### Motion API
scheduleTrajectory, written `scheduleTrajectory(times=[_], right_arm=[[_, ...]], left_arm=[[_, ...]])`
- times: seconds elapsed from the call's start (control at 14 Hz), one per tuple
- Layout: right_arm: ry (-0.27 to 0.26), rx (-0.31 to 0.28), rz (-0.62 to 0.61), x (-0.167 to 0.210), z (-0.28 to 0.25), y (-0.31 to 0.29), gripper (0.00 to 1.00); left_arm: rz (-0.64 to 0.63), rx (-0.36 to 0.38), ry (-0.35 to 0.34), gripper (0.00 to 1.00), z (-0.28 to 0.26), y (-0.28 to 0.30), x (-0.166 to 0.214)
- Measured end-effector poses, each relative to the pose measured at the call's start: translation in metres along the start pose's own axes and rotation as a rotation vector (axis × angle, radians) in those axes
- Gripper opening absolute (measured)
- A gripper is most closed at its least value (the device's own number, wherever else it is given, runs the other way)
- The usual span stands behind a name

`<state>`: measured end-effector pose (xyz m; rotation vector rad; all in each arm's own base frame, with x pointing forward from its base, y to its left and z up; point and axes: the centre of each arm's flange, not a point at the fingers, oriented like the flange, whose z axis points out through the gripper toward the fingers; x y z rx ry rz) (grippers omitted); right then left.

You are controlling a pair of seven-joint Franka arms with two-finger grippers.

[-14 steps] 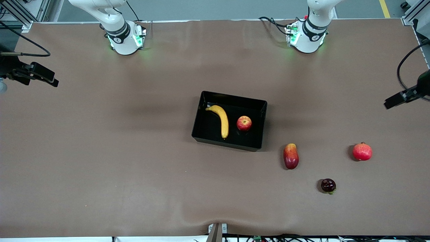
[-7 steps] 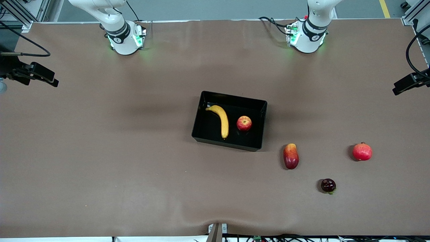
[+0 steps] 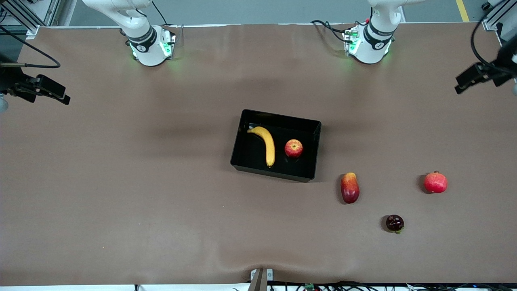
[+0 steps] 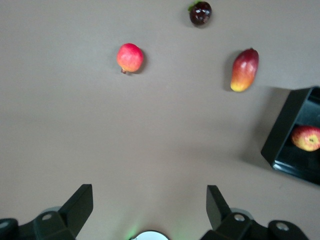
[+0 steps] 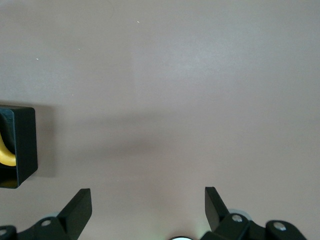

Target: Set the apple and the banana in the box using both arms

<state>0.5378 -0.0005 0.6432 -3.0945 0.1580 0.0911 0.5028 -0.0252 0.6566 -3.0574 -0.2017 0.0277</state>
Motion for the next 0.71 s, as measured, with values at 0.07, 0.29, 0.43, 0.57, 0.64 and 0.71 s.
scheduleTrajectory(times=[0.07,0.29,0.43,0.57,0.64,0.71], right_arm=[[0.0,0.0,0.0,0.0,0.0,0.0,1.0],[0.0,0.0,0.0,0.0,0.0,0.0,1.0],[0.0,0.0,0.0,0.0,0.0,0.0,1.0],[0.0,0.0,0.0,0.0,0.0,0.0,1.0],[0.0,0.0,0.0,0.0,0.0,0.0,1.0],[0.0,0.0,0.0,0.0,0.0,0.0,1.0]], left_arm=[[0.02,0.002,0.003,1.0,-0.002,0.01,-0.009],[0.058,0.003,0.017,1.0,-0.009,0.027,-0.023],[0.054,0.003,0.012,1.0,-0.009,0.024,-0.023],[0.049,0.002,0.002,1.0,-0.01,0.021,-0.021],[0.048,0.002,-0.001,1.0,-0.011,0.021,-0.02],[0.048,0.001,-0.002,1.0,-0.011,0.021,-0.02]])
